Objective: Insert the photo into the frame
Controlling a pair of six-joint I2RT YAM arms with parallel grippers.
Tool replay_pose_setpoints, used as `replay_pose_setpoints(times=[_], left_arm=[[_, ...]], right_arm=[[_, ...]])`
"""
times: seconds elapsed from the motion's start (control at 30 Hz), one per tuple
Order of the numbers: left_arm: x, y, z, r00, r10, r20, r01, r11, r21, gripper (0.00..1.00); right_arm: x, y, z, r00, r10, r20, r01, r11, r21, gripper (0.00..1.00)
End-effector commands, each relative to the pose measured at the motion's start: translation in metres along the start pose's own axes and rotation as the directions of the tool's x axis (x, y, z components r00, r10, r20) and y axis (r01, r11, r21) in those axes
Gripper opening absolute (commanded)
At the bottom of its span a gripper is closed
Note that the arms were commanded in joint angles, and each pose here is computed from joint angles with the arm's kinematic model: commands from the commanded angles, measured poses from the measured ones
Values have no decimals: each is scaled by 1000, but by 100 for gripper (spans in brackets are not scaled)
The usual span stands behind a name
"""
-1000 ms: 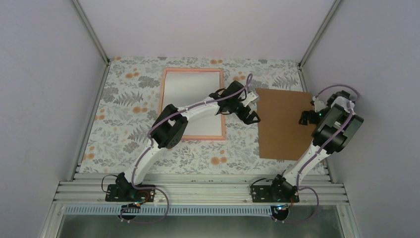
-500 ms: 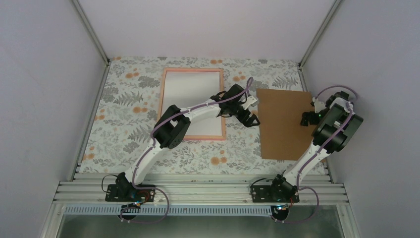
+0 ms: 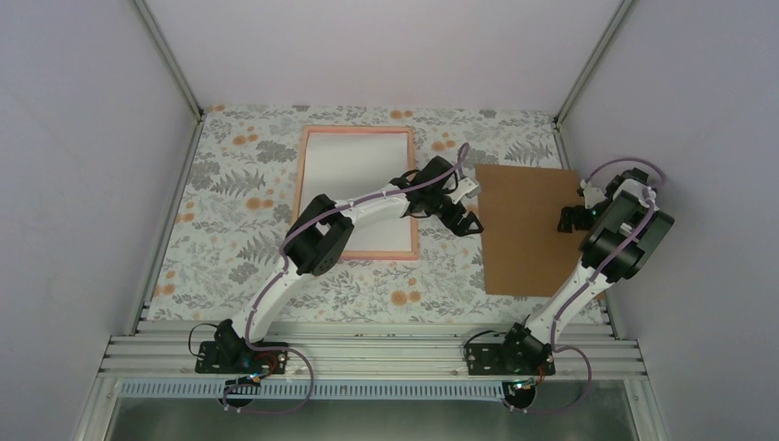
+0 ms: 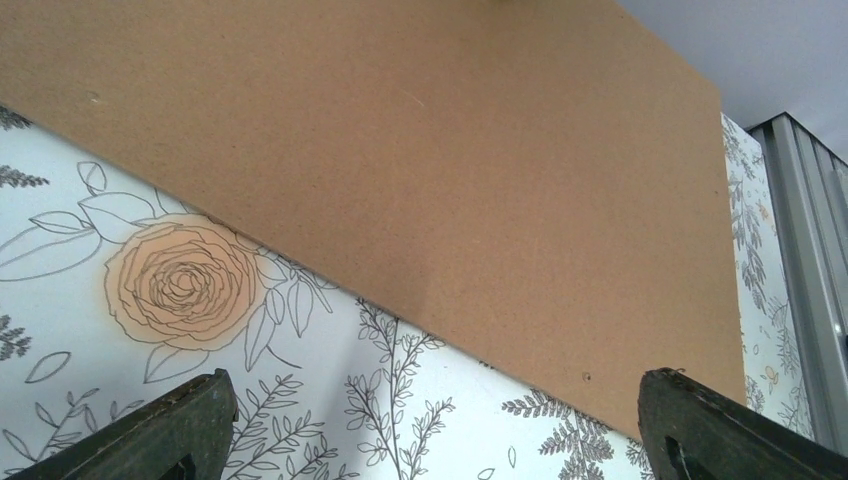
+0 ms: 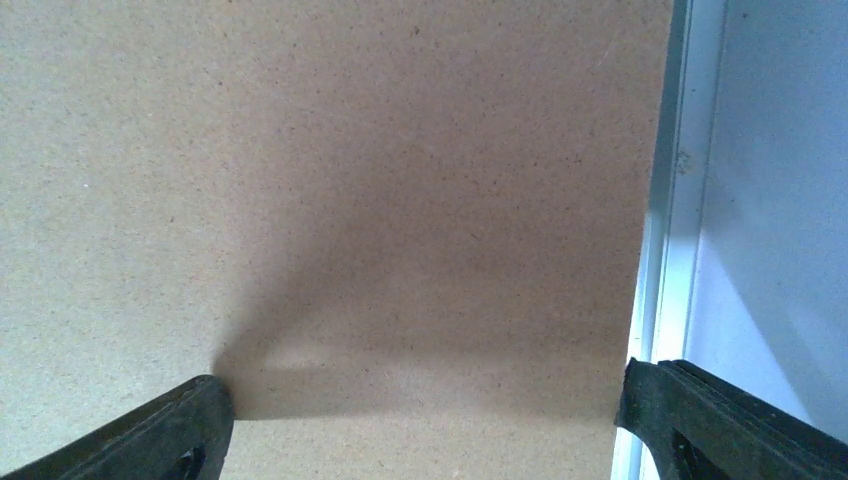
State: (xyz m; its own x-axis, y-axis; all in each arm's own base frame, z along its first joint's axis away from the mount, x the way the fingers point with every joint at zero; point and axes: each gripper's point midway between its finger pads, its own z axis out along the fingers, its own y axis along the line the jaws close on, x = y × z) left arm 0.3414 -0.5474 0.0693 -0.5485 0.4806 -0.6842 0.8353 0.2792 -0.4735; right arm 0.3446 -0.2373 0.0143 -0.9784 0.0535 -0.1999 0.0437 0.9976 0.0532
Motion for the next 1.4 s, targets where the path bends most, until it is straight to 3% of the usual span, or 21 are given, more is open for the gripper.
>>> replay_pose_setpoints(times=[0.0,0.3,0.43,0.7,1.37], left_arm=[[18,-3,12,999,-29,-28,30,999,41,100],[31,0,21,997,-58,-48,61,996,69,100],[31,0,22,997,-59,-47,62,995,73,99],[28,-2,19,998,-56,-42,58,996,66,99],[30,0,21,997,-60,-44,63,996,67,99]], right_arm=[[7,9,17,998,43,-38,-47,993,-106,99],[-21,22,-38,998,29,58,-18,985,-174,77],[-27,39,-62,994,21,107,4,973,-233,73],[-24,-11,-58,993,44,110,-50,997,59,100],[-4,1,23,997,75,16,-74,994,-81,100]])
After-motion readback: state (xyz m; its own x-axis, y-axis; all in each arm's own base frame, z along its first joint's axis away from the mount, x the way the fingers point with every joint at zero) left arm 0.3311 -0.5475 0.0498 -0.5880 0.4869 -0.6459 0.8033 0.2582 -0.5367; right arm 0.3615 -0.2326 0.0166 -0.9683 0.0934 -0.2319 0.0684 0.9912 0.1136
